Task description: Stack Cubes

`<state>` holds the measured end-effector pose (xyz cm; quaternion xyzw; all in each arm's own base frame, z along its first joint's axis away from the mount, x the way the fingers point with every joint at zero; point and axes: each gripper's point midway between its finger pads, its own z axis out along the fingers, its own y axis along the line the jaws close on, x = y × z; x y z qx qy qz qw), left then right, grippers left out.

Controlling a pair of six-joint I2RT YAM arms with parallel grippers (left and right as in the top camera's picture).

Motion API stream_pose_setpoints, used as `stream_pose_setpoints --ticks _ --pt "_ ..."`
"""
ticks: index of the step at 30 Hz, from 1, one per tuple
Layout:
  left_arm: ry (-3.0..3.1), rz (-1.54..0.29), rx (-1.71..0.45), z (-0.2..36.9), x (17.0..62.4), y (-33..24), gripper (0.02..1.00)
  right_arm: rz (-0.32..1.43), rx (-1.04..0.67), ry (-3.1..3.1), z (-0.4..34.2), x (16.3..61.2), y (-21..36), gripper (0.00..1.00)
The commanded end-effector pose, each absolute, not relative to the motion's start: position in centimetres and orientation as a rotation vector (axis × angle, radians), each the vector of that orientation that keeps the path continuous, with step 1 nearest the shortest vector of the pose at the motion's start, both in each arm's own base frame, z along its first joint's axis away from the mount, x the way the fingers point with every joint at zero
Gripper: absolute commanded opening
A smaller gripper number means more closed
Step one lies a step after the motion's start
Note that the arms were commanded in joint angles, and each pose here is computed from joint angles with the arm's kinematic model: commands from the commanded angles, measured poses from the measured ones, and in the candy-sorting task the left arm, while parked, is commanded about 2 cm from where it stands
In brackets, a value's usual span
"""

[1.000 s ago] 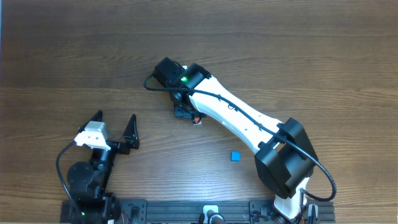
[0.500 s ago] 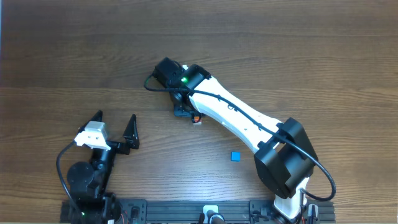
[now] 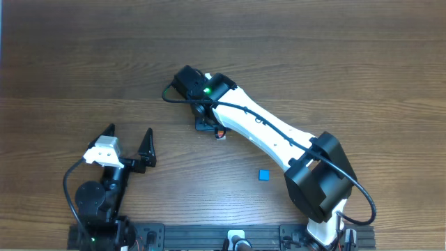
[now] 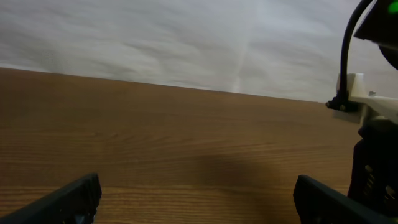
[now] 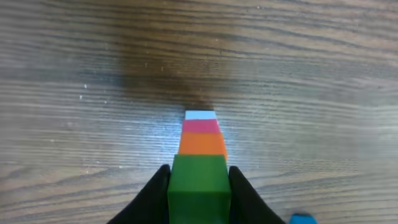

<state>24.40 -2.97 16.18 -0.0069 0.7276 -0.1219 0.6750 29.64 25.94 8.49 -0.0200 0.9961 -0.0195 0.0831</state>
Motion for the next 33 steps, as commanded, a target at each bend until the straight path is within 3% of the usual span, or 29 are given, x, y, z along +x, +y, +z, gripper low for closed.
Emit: stream_pose_setpoints --ticks 1,8,11,14,16,20,24,29,33 --pt "1.638 -0.274 0.007 16.0 24.4 -3.2 1.000 -0.116 -0.040 2.980 7.6 29.7 24.9 0.332" --pt "1.638 -0.274 0.007 16.0 24.4 -3.2 1.000 -0.116 -0.040 2.980 7.6 29.7 24.9 0.421" --pt "1.638 -0.274 0.007 16.0 24.4 -3.2 1.000 -0.116 -0.040 2.980 7.6 29.7 24.9 0.540" --pt "1.638 -0.274 0.007 16.0 24.4 -3.2 1.000 -0.115 -0.040 2.978 7.6 29.7 24.9 0.733" --pt "1.638 -0.274 0.007 16.0 24.4 -3.2 1.000 -0.106 -0.041 2.973 7.6 29.8 25.1 0.985" --pt "1.638 -0.274 0.007 16.0 24.4 -3.2 1.000 -0.085 -0.064 2.958 8.3 30.0 25.2 0.993" --pt "1.638 -0.274 0.007 16.0 24.4 -3.2 1.000 -0.026 -0.124 2.927 11.4 29.3 25.0 0.993" --pt "1.638 -0.274 0.007 16.0 24.4 -3.2 1.000 -0.017 -0.191 2.913 14.9 26.8 23.0 0.991" --pt "1.638 -0.274 0.007 16.0 24.4 -3.2 1.000 -0.012 -0.194 2.908 15.4 24.4 20.7 0.991"
